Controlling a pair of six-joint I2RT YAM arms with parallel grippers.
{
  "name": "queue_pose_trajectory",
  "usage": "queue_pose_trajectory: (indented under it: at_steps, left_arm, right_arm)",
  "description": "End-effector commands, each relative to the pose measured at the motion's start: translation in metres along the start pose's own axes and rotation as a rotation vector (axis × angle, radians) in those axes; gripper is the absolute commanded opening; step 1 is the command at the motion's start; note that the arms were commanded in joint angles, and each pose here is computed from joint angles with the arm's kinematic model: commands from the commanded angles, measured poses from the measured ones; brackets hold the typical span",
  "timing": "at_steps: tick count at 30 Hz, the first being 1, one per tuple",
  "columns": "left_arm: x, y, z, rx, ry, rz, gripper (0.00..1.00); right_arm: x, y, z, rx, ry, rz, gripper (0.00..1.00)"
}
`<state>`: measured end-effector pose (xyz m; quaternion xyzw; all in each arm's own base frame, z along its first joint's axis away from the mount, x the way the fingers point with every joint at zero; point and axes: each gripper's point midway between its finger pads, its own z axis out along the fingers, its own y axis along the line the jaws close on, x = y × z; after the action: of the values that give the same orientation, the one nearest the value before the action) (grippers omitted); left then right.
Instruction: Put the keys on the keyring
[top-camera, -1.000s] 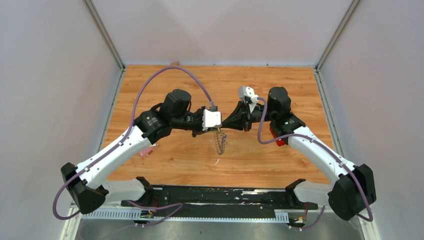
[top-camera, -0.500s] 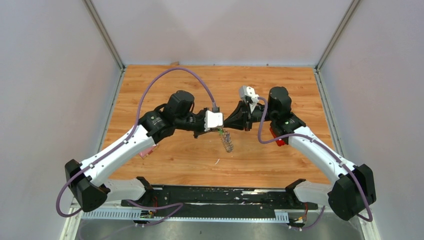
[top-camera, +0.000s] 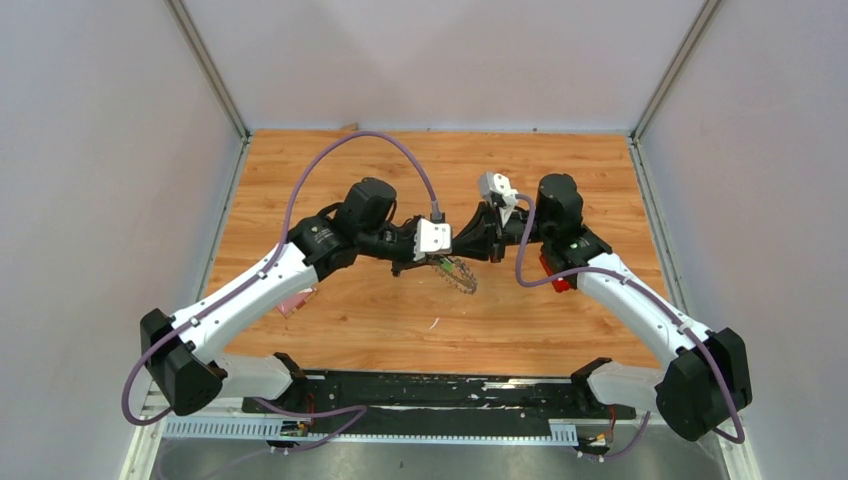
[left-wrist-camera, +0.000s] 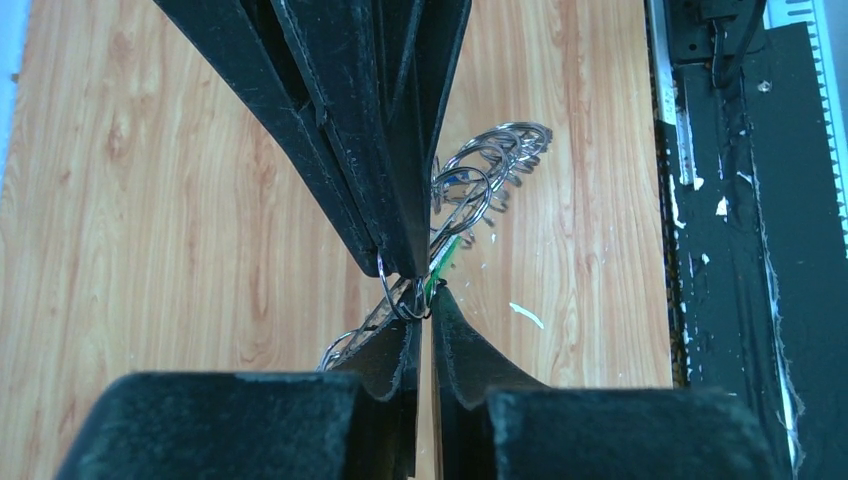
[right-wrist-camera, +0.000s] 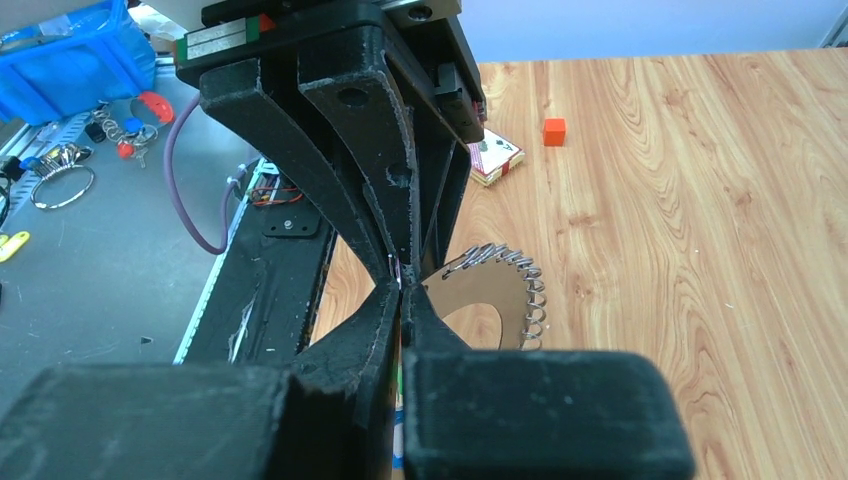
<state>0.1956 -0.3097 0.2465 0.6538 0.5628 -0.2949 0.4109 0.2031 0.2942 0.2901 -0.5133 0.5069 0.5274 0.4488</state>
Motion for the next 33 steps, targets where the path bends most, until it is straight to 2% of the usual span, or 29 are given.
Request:
queue_pose_trajectory:
  at_steps: [1, 6, 10, 19, 33]
  left_arm:
    - [-0.016, 0.004, -0.005, -0.003, -0.024, 0.017, 0.13]
    - [-0.019, 0.011, -0.024, -0.079, 0.002, 0.077, 0.28]
    - [-0.025, 0.014, -0.038, -0.121, 0.002, 0.114, 0.35]
    - [-0.039, 0.020, -0.038, -0.151, -0.053, 0.103, 0.34]
    - [-0.041, 0.011, -0.021, -0.063, -0.083, 0.037, 0.30]
  right_arm:
    - [-0.020, 0.005, -0.001, -0.013, -0.035, -0.096, 0.00]
    - [-0.017, 0.002, -0.001, 0.008, -0.022, -0.106, 0.00]
    - [-0.016, -0.001, -0.001, 0.012, -0.019, -0.101, 0.00]
    - [-0.015, 0.000, -0.001, 0.012, -0.019, -0.104, 0.00]
    - [-0.014, 0.000, -0.001, 0.013, -0.017, -0.107, 0.00]
